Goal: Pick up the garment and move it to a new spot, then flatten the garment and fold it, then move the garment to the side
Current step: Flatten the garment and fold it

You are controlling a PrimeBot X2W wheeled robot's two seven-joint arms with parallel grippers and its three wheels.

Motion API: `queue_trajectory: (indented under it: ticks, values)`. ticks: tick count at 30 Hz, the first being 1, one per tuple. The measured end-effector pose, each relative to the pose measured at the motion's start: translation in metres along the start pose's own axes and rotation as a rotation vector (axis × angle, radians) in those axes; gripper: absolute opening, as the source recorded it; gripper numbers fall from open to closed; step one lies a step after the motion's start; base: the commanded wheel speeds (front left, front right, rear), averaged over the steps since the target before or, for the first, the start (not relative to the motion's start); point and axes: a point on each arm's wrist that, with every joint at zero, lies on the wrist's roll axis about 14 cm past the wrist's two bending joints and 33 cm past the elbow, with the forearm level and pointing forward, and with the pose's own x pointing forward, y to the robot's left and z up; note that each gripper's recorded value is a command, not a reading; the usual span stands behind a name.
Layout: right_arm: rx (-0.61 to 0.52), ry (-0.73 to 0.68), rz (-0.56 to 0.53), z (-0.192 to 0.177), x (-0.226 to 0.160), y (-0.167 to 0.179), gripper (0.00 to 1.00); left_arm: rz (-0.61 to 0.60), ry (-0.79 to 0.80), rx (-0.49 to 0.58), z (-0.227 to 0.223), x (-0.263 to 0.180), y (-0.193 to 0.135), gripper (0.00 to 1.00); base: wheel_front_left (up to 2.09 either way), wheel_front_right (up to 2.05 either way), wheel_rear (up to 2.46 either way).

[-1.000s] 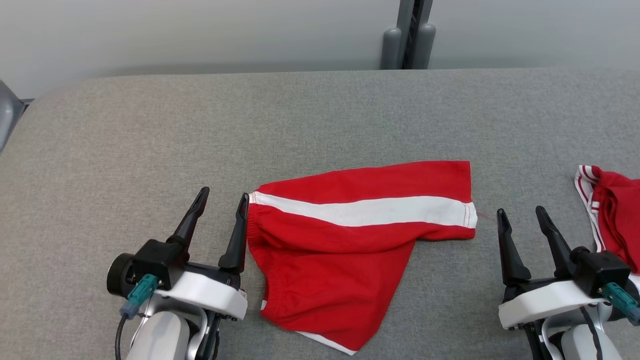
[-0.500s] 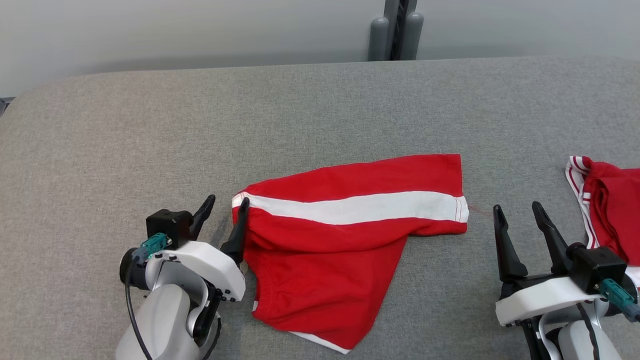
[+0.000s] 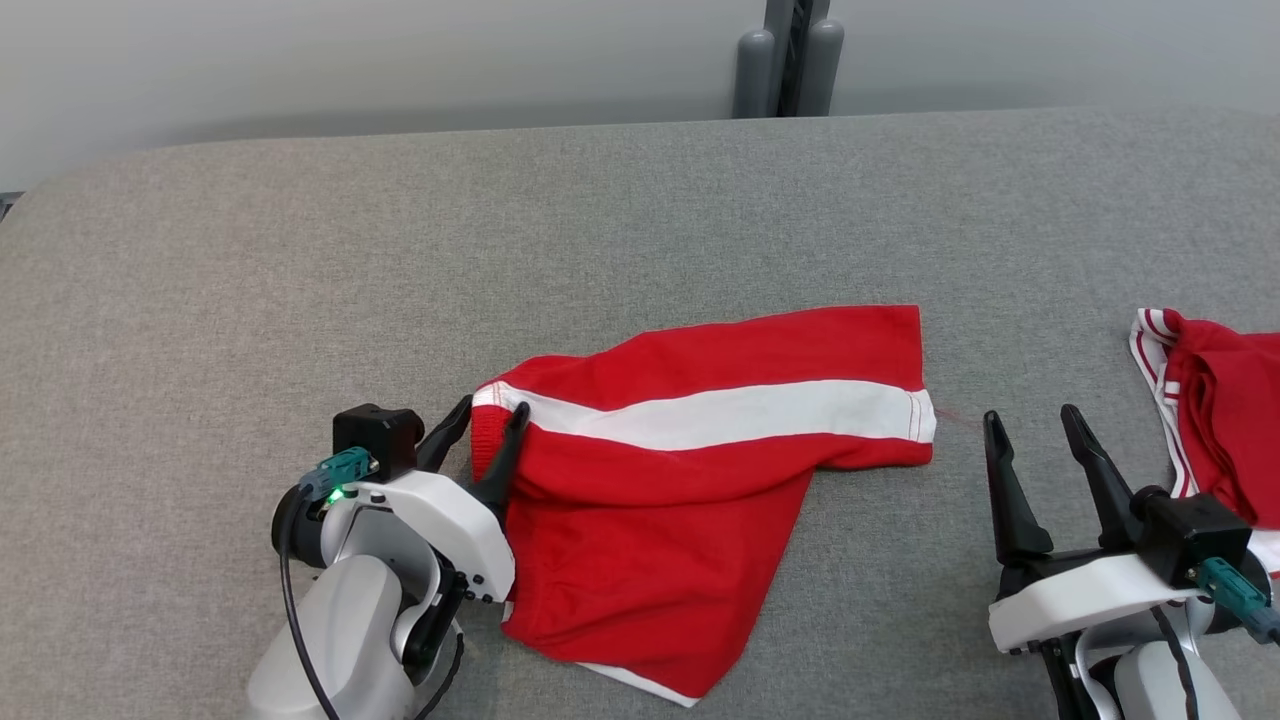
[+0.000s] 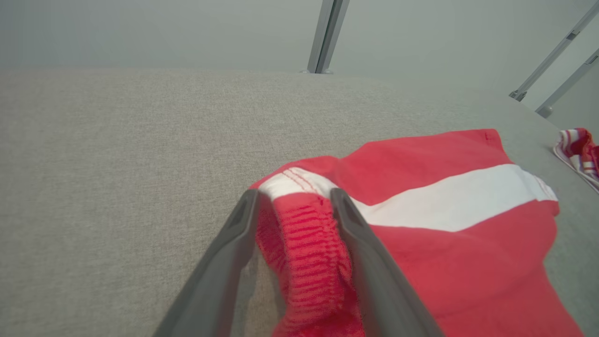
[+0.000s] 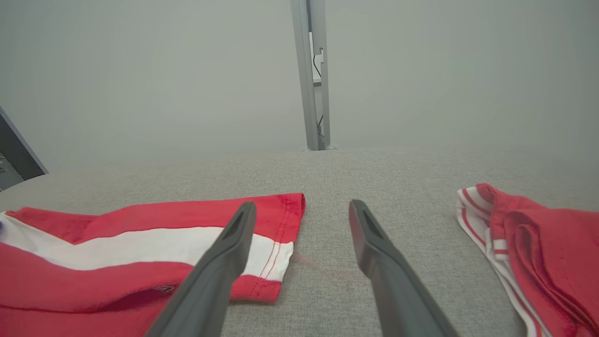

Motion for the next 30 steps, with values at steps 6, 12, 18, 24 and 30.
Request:
queue_trajectory:
  ticks: [6, 12, 18, 24, 30]
  values:
    - [0.004, 0.019, 0.001, -0.006, 0.001, 0.000, 1.00, -0.007, -0.030, -0.011, 0.004, 0.000, 0.000, 0.00, 0.00, 0.00, 0.00]
    - [0.008, 0.056, 0.014, -0.018, 0.007, 0.005, 1.00, -0.024, -0.103, 0.004, 0.019, -0.002, -0.003, 0.00, 0.00, 0.00, 0.00]
    - [0.071, 0.121, 0.008, -0.039, 0.016, 0.008, 1.00, -0.046, -0.151, 0.047, 0.029, -0.006, -0.006, 0.00, 0.00, 0.00, 0.00]
    - [0.144, 0.188, 0.024, -0.058, 0.030, 0.021, 1.00, -0.071, -0.186, 0.078, 0.036, -0.013, -0.012, 0.00, 0.00, 0.00, 0.00]
    - [0.151, 0.276, 0.054, -0.081, 0.030, 0.033, 1.00, -0.067, -0.214, 0.072, 0.041, -0.021, -0.012, 0.00, 0.00, 0.00, 0.00]
